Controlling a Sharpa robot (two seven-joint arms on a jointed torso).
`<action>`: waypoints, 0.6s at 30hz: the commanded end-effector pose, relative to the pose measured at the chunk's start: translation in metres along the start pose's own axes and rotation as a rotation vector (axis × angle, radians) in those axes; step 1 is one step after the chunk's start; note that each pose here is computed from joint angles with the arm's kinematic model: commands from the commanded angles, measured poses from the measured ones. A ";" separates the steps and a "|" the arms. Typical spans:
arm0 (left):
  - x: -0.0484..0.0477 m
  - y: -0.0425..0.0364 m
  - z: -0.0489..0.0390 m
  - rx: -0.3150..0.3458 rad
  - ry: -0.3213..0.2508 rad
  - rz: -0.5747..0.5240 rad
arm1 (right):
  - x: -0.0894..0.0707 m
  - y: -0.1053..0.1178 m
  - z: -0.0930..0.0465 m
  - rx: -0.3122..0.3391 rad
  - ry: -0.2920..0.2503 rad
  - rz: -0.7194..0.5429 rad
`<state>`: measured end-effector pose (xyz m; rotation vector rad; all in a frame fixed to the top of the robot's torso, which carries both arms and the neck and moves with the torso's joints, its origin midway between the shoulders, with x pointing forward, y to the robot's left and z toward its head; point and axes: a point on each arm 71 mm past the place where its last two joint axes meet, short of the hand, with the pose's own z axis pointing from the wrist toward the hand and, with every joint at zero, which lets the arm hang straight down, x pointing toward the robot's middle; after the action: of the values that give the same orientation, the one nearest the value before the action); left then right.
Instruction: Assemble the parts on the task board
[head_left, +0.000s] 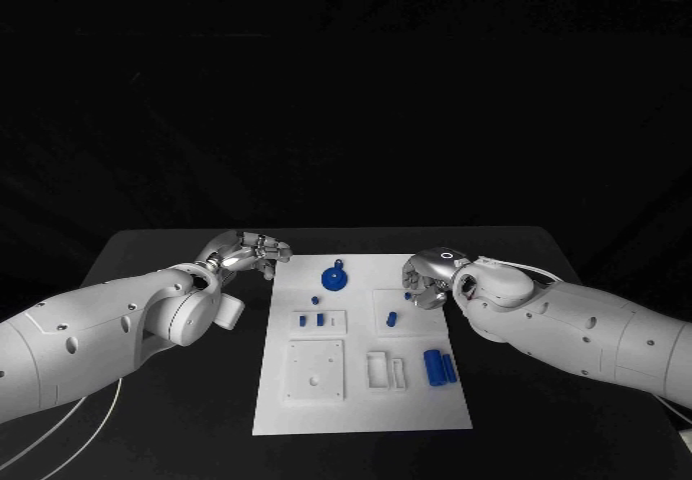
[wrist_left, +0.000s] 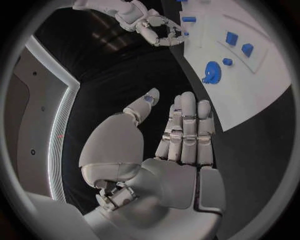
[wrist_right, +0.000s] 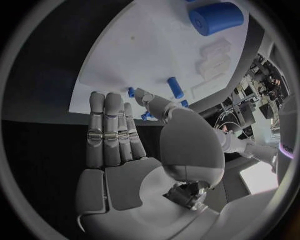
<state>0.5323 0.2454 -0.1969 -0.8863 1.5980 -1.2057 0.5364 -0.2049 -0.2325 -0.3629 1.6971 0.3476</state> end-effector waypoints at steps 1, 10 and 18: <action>0.0035 -0.0029 0.0004 0.016 0.020 -0.032 | 0.005 0.001 0.001 0.002 0.009 -0.024; 0.0060 -0.0035 0.0004 0.015 0.030 -0.037 | 0.015 0.007 0.002 -0.009 0.038 -0.030; 0.0057 -0.0033 0.0001 0.013 0.030 -0.037 | 0.016 0.008 0.002 -0.009 0.033 -0.036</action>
<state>0.5311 0.2423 -0.1970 -0.9009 1.6032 -1.2296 0.5352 -0.1984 -0.2418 -0.3825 1.6976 0.3375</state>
